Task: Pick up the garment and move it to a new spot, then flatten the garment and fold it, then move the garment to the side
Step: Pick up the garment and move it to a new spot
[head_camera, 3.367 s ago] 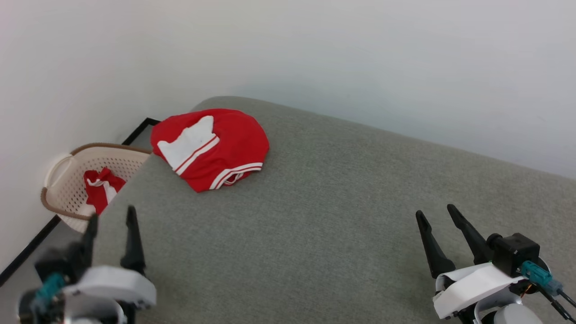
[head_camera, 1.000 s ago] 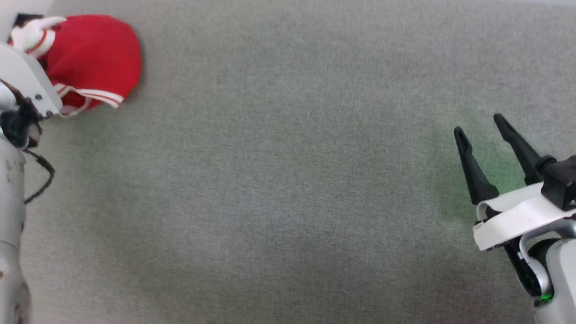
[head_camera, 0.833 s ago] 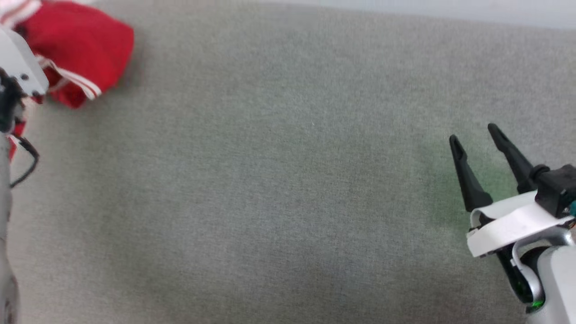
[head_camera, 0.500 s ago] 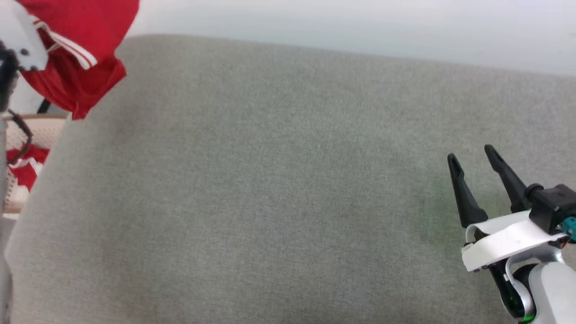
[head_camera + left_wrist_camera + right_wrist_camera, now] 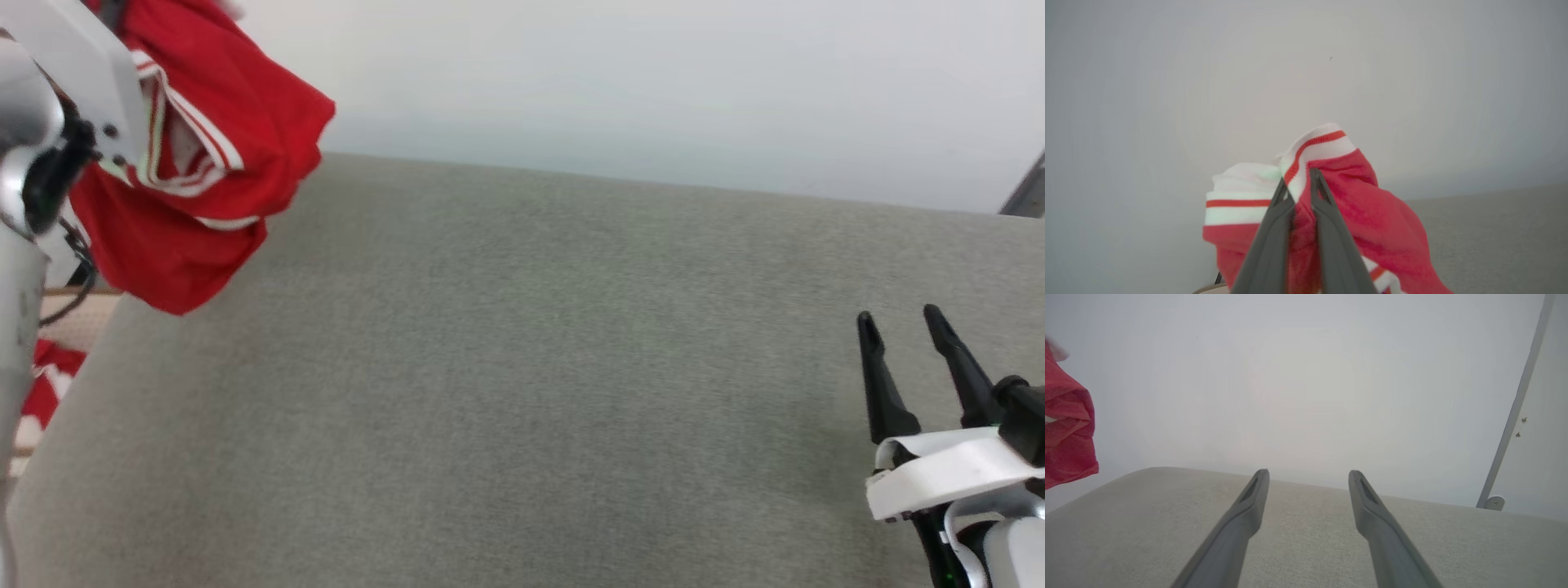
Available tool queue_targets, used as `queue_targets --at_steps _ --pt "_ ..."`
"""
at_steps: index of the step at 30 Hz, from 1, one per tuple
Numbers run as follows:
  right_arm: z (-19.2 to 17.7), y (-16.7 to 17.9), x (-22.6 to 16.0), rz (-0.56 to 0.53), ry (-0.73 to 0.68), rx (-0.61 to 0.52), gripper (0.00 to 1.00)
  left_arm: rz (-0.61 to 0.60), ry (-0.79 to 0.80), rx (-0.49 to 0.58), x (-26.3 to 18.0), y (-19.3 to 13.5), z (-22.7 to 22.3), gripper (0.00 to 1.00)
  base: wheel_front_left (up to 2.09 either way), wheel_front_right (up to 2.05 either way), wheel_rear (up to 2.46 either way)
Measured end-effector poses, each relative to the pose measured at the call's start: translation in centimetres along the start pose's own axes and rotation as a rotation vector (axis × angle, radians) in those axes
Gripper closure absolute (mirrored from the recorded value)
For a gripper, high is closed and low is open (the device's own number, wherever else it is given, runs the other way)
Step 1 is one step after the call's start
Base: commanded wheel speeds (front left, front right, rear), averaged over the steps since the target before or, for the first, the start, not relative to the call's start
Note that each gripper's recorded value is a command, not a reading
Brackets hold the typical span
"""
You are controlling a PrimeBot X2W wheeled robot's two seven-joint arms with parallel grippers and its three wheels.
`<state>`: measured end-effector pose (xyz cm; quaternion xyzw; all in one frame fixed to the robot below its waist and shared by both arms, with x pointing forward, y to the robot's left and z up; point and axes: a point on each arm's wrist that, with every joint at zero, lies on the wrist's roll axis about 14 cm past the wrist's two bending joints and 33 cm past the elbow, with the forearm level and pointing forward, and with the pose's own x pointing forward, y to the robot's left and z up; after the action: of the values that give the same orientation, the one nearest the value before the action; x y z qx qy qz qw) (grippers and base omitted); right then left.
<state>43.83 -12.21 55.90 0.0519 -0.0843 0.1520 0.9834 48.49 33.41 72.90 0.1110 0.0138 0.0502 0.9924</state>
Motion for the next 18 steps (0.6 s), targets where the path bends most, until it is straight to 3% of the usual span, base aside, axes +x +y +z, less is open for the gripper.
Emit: queue_targets --at_steps 18 --pt "2.5 -8.4 -6.5 -0.304 -0.042 -0.062 0.0 -0.427 0.01 0.014 -0.9 -18.1 0.1 1.0 0.0 0.0 0.0"
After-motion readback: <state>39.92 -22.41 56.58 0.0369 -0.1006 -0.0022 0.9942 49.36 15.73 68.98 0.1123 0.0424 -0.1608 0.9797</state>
